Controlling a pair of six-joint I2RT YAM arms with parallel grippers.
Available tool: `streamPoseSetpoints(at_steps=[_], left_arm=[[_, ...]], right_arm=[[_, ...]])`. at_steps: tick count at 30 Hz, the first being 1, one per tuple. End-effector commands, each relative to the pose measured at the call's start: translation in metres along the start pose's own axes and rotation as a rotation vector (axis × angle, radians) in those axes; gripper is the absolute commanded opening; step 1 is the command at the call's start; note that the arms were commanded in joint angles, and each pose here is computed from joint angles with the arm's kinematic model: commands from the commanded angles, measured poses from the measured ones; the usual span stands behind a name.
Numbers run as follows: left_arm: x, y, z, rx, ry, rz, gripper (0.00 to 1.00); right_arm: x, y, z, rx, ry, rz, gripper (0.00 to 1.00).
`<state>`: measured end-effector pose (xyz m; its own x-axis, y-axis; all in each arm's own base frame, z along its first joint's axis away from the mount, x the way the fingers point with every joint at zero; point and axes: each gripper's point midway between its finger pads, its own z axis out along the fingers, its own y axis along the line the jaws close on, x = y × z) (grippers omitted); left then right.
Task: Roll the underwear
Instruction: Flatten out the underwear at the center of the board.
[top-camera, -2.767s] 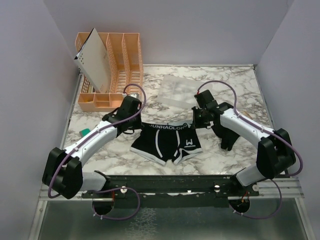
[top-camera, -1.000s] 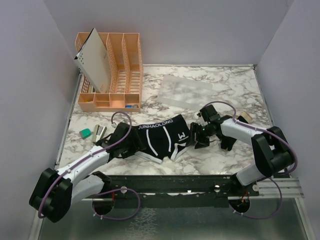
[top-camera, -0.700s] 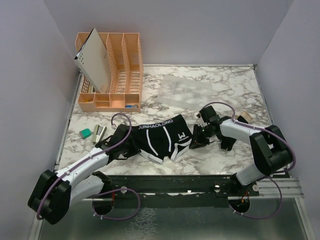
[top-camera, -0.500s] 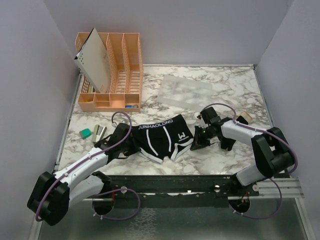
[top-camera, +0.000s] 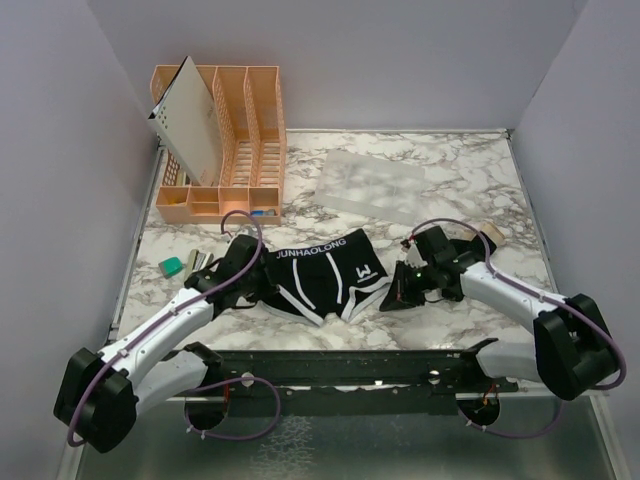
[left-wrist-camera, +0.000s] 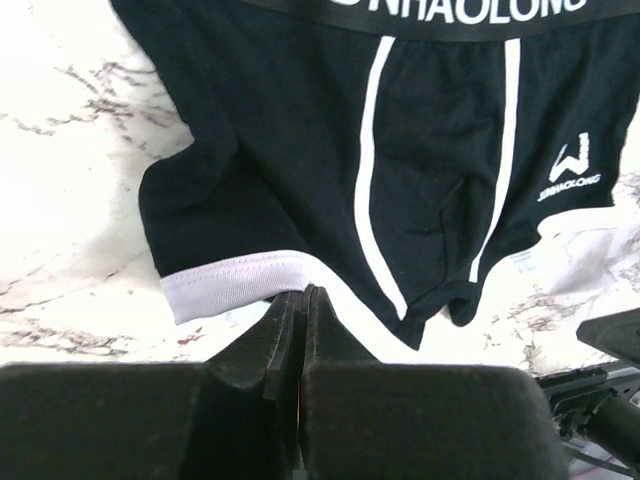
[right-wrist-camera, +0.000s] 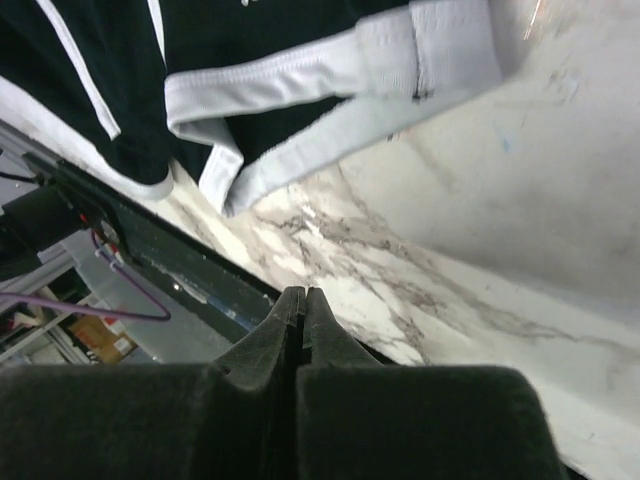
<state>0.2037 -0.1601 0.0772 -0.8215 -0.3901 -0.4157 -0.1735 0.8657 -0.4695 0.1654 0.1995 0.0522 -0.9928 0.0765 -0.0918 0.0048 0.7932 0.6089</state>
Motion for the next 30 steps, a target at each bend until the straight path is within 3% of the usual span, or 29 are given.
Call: streamPoseSetpoints(at_steps=[1, 11, 14, 18, 20, 22, 23, 26, 30], left_arm=[[0.001, 0.012, -0.01, -0.059, -0.011, -0.035, 0.0], [0.013, 0.025, -0.016, -0.063, -0.01, -0.101, 0.0], [0.015, 0.029, -0.015, -0.071, -0.013, -0.098, 0.0], [0.012, 0.028, -0.015, -0.081, -0.015, -0.088, 0.0], [0.008, 0.027, -0.016, -0.087, -0.026, -0.078, 0.11], [0.004, 0.025, -0.017, -0.091, -0.035, -0.069, 0.14], [0.003, 0.025, -0.017, -0.095, -0.036, -0.069, 0.21], [0.005, 0.029, -0.016, -0.109, -0.032, -0.085, 0.59], [0.0, 0.029, -0.018, -0.109, -0.062, -0.102, 0.82]], right_arm=[[0.024, 0.01, -0.005, -0.064, 0.052, 0.053, 0.01], [0.037, 0.011, -0.008, -0.046, 0.081, 0.058, 0.02], [0.027, -0.002, -0.012, 0.058, 0.039, 0.046, 0.09], [0.011, -0.005, -0.02, 0.135, -0.02, 0.027, 0.27], [-0.002, -0.002, -0.024, 0.152, -0.069, -0.002, 0.36], [-0.023, 0.004, -0.028, 0.162, -0.136, -0.041, 0.44], [-0.033, 0.006, -0.028, 0.173, -0.159, -0.057, 0.46], [-0.063, 0.011, -0.025, 0.233, -0.178, -0.093, 0.5], [-0.105, 0.02, -0.022, 0.294, -0.233, -0.158, 0.56]])
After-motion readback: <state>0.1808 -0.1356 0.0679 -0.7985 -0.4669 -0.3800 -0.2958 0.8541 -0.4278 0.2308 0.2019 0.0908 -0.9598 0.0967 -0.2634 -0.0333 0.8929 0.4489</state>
